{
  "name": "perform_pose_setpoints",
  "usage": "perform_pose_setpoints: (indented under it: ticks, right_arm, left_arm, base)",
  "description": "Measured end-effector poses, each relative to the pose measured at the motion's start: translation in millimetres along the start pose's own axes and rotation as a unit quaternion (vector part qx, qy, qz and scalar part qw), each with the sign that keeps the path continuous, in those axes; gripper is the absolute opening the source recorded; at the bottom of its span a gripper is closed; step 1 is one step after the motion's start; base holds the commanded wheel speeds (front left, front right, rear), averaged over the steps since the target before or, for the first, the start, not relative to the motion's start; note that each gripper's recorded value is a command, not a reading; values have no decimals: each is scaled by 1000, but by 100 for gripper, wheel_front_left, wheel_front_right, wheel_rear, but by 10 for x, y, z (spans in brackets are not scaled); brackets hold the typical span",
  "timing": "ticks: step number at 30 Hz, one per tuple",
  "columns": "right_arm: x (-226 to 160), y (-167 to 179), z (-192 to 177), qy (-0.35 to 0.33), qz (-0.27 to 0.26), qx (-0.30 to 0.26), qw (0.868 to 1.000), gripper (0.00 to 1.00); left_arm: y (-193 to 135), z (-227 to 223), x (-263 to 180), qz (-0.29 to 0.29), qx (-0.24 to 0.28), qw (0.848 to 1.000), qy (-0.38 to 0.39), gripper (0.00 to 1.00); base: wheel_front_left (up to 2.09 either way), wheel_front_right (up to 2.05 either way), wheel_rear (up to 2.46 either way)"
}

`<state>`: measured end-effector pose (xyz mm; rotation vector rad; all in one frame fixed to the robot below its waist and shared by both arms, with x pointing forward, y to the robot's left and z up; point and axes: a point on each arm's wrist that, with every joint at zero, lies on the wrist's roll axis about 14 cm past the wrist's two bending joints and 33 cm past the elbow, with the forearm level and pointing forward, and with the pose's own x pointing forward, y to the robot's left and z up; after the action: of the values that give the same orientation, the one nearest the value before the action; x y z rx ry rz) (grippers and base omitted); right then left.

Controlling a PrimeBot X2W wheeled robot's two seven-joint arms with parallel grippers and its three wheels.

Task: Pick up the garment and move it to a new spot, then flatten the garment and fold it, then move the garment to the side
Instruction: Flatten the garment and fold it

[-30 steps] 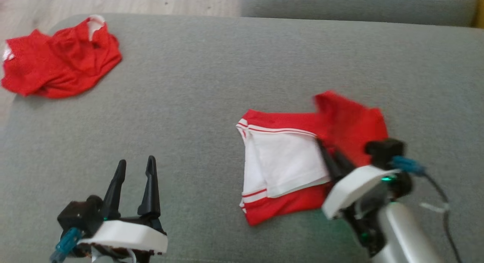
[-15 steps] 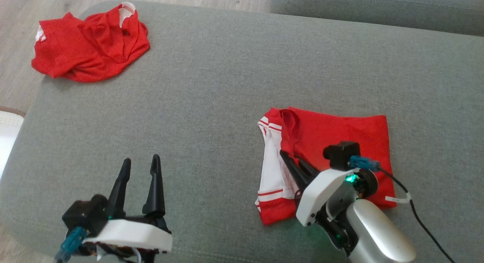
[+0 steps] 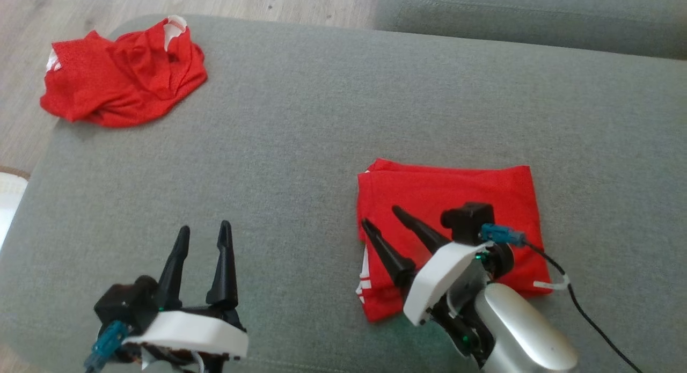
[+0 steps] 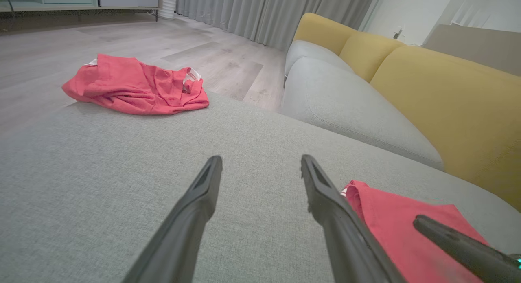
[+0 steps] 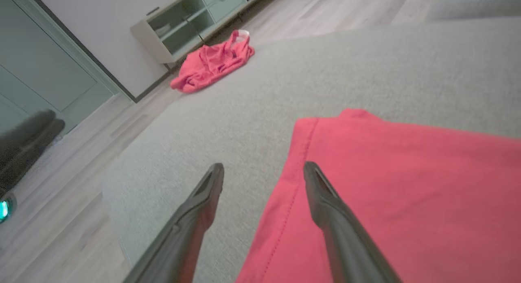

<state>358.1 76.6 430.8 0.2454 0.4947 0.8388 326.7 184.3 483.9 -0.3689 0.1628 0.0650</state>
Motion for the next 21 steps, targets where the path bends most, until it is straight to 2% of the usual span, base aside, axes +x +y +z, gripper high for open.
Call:
perform_pose_setpoints:
  ticks: [4,8,14,21]
  right_arm:
    - [-61,21,287,-53,-2,-9,999,100]
    - [-198,-249,592,-106,-50,-36,992,100]
    - [-661,-825,1050,-183,-168,-103,963,100]
    - [-1327,-1233,801,-187,-276,-101,937,100]
  left_arm:
    - [-102,-5,-7,-17,1,1000,0,100]
    - [-183,11,-10,-33,1,999,-3,100]
    - [-252,67,-16,-46,15,999,-19,100]
    - [-246,148,15,-43,45,997,-42,100]
  base:
    - [0,0,0]
    - [0,0,0]
    - [0,0,0]
    - [0,0,0]
